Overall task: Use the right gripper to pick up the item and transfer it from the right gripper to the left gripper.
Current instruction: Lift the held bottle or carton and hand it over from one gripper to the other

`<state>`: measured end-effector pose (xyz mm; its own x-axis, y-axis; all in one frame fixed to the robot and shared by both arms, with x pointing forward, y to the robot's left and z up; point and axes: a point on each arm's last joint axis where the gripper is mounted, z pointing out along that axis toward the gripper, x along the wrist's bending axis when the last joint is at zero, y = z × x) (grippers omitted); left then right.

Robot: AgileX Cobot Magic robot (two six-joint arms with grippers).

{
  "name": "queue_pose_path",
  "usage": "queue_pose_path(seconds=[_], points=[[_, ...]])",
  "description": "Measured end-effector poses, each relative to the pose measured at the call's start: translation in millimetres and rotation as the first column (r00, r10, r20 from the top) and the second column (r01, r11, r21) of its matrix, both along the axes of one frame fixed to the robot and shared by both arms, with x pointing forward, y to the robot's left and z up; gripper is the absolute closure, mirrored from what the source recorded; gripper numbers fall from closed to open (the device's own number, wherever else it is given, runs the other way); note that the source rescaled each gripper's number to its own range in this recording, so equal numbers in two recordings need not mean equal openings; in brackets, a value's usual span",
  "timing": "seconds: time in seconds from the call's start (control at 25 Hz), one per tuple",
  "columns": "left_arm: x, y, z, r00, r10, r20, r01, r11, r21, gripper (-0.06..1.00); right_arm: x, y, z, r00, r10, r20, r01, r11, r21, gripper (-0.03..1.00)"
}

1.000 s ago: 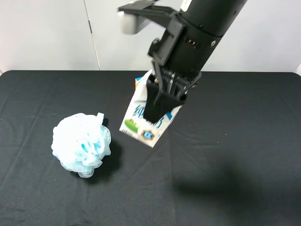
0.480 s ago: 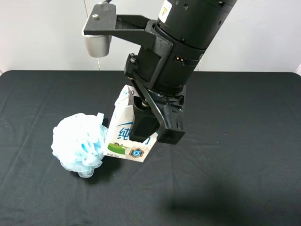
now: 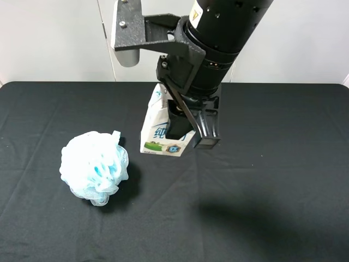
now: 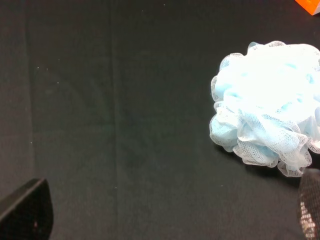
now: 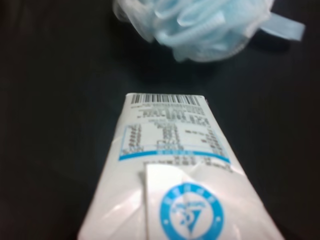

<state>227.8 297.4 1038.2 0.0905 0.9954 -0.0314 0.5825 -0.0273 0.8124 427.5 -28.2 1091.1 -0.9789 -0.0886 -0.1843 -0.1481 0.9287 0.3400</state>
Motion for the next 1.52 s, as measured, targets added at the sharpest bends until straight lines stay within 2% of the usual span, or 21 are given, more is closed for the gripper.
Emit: queue_pose_path(seconds=[0.36, 0.6, 0.84, 0.96, 1.12, 1.36, 1.52], points=[[2.2, -1.0, 14.7, 0.999, -0.032, 0.02, 0.032, 0.999, 0.027, -0.01, -6.3, 1.5, 0.0, 0.998, 0.027, -0.064, -0.026, 1.0, 0.016, 0.97], [27.1, -3.8, 30.8, 0.984, -0.125, -0.128, 0.141, 0.983, 0.119, -0.01, -4.6, 1.5, 2.0, 0.998, 0.04, -0.057, -0.038, 0.999, 0.028, 0.97], [60.3, -6.6, 29.5, 0.942, -0.179, -0.283, 0.225, 0.964, 0.14, -0.01, 9.4, 0.0, 25.4, 0.998, 0.031, -0.05, -0.024, 0.989, 0.146, 0.97], [72.2, -10.5, 28.0, 0.922, -0.237, -0.307, 0.291, 0.946, 0.143, -0.01, 14.1, -1.2, 34.3, 0.997, 0.042, -0.067, -0.027, 0.977, 0.21, 0.97], [82.6, -16.5, 29.1, 0.896, -0.308, -0.321, 0.369, 0.918, 0.149, -0.01, 16.5, -2.4, 38.5, 0.995, 0.066, -0.074, -0.046, 0.968, 0.246, 0.97], [103.7, -32.8, 45.9, 0.846, -0.437, -0.305, 0.501, 0.849, 0.171, -0.01, 13.1, -0.5, 40.2, 0.987, 0.15, -0.062, -0.128, 0.953, 0.274, 0.97], [119.8, -49.7, 52.9, 0.798, -0.515, -0.314, 0.581, 0.796, 0.169, -0.01, 9.4, 1.8, 42.3, 0.974, 0.22, -0.055, -0.193, 0.932, 0.307, 0.97]])
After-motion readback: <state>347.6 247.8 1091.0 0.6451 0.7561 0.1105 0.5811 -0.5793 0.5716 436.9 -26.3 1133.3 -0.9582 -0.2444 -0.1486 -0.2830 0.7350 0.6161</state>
